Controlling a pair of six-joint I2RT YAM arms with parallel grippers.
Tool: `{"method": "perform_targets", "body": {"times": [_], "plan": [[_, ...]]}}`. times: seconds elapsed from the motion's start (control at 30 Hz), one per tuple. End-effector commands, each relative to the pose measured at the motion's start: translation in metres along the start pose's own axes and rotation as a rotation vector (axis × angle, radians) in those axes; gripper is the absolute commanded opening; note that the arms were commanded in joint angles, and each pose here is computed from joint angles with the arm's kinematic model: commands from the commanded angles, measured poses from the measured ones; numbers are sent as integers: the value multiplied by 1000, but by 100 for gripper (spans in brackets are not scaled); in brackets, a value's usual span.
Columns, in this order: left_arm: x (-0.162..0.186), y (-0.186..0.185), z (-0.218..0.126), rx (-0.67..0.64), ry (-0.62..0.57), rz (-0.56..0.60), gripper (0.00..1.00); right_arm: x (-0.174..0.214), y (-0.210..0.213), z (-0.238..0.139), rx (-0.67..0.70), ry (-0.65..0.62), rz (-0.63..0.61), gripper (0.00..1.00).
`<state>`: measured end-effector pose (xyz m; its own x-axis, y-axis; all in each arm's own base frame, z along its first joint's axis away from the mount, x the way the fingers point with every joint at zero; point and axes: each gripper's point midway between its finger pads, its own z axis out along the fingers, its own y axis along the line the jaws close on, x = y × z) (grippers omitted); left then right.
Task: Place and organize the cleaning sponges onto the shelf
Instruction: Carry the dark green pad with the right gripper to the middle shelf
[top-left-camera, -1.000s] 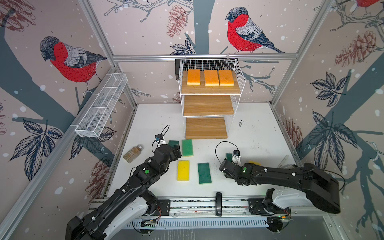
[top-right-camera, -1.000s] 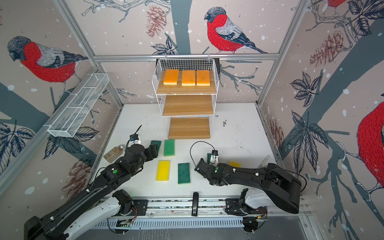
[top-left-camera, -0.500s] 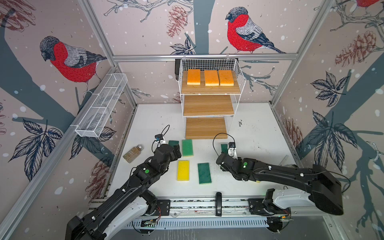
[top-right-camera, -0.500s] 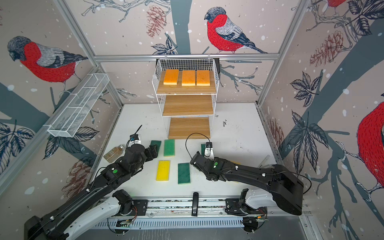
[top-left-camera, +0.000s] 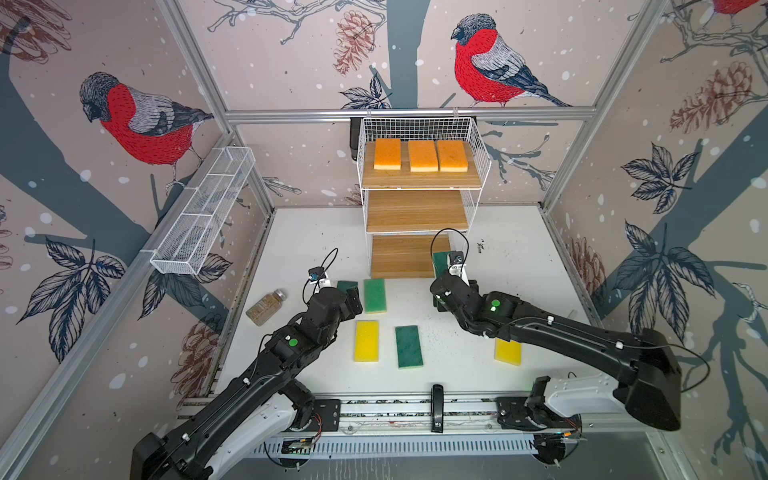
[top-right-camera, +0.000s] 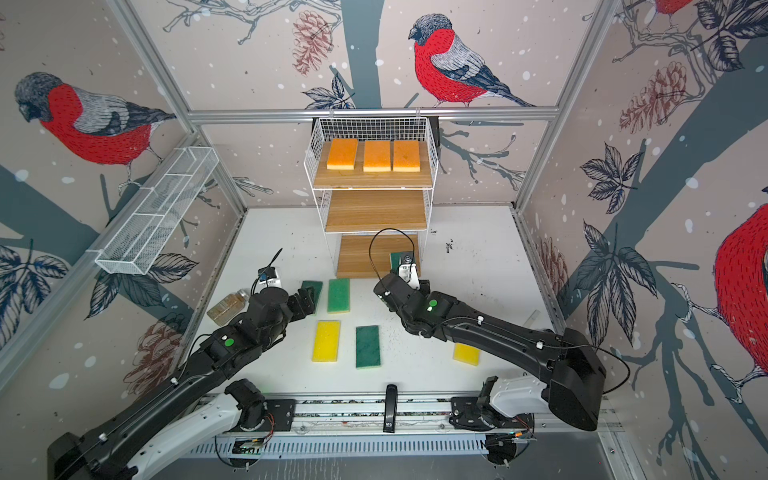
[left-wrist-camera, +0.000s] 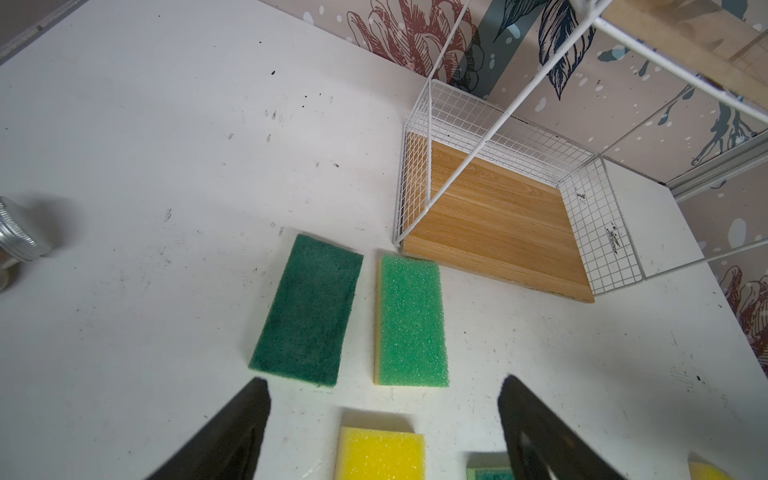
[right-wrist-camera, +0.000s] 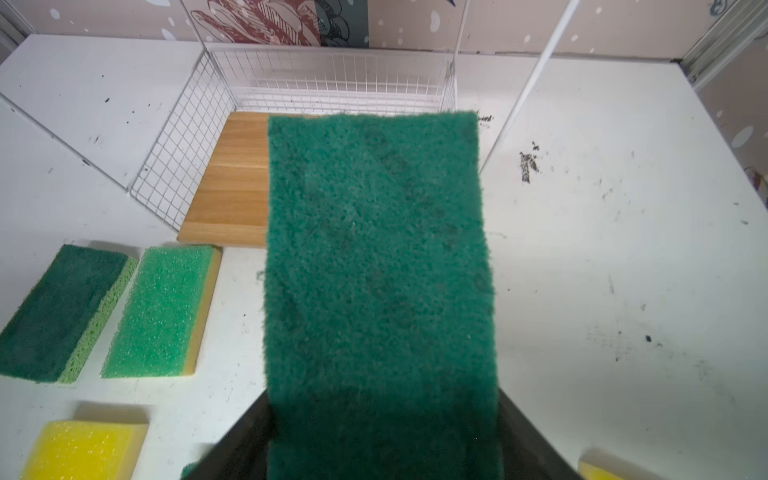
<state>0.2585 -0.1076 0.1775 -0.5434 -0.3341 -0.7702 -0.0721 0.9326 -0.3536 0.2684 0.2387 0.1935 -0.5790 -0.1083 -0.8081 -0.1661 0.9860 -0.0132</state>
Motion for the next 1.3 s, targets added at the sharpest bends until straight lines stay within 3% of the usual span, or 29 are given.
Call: {"method": "perform_targets", "body": {"times": [0.0, 0.53, 1.27], "plan": [[-9, -3, -1, 4, -31, 8, 87, -25, 0, 0, 5, -70, -36, 70], [-16, -3, -1, -12, -48, 29, 87, -107, 1, 5, 11, -225, -40, 70], [-17, -10, 2, 8, -48, 42, 87, -165, -2, 31, 21, -331, 1, 70]]}}
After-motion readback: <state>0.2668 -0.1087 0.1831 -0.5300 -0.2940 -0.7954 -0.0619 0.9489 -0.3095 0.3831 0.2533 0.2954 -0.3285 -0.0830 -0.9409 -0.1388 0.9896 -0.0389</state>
